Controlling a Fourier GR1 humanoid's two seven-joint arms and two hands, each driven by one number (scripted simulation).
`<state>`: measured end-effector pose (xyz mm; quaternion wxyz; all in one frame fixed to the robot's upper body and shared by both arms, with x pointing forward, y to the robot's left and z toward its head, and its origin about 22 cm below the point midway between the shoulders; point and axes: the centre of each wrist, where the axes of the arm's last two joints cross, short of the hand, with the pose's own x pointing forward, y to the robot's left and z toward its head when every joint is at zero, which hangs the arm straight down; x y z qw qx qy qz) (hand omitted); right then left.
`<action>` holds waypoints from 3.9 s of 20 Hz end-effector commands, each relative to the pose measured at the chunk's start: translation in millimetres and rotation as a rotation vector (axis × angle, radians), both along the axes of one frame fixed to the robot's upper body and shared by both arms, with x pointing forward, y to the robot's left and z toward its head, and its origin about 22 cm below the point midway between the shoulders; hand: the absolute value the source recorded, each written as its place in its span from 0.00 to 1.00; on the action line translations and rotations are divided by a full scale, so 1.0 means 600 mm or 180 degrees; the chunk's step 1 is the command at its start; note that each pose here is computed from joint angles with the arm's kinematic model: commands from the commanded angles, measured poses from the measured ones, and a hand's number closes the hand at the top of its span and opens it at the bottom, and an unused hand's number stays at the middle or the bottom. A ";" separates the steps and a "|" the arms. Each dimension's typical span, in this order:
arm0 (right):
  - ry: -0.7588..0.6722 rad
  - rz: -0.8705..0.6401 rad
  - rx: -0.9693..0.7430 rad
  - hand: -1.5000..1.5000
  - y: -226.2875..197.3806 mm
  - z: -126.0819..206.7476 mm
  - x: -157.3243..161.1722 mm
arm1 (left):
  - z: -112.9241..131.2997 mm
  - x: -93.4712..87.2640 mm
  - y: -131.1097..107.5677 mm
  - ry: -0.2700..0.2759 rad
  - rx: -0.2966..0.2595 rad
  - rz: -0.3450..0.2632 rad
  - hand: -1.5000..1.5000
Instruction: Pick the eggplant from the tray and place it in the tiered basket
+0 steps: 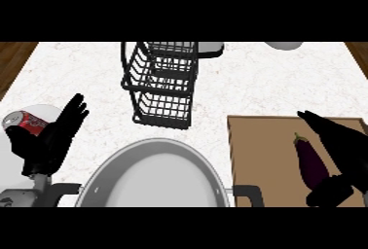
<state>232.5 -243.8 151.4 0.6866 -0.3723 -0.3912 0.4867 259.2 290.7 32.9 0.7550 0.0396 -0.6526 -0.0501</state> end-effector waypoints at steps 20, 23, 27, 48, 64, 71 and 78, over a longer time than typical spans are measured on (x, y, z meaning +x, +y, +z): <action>0.0084 -0.0539 -0.0628 0.00 -0.012 -0.170 0.011 | 0.005 0.021 0.009 0.0033 -0.0096 0.0020 0.50; -0.0007 -0.0573 -0.0615 0.00 -0.013 -0.169 0.026 | -0.008 0.010 0.025 0.0040 -0.0066 0.0083 0.50; -0.0034 -0.0592 -0.0700 0.00 -0.043 -0.169 0.005 | 0.002 0.003 0.011 0.0050 -0.0050 0.0058 0.50; -0.0309 0.0071 -0.0948 1.00 -0.056 -0.191 0.044 | 0.004 0.004 0.003 0.0018 -0.0084 0.0040 0.50; -0.2587 0.0887 0.1274 1.00 -0.096 -0.021 0.139 | 0.007 -0.003 0.021 0.0010 -0.0073 0.0047 0.50; -0.2389 0.1235 0.1490 1.00 -0.022 0.072 0.123 | 0.017 -0.002 -0.015 0.0012 -0.0016 -0.0007 0.50; -0.2239 0.1404 0.1531 1.00 0.113 0.147 0.121 | 0.025 0.001 -0.053 0.0030 -0.0067 -0.0007 0.50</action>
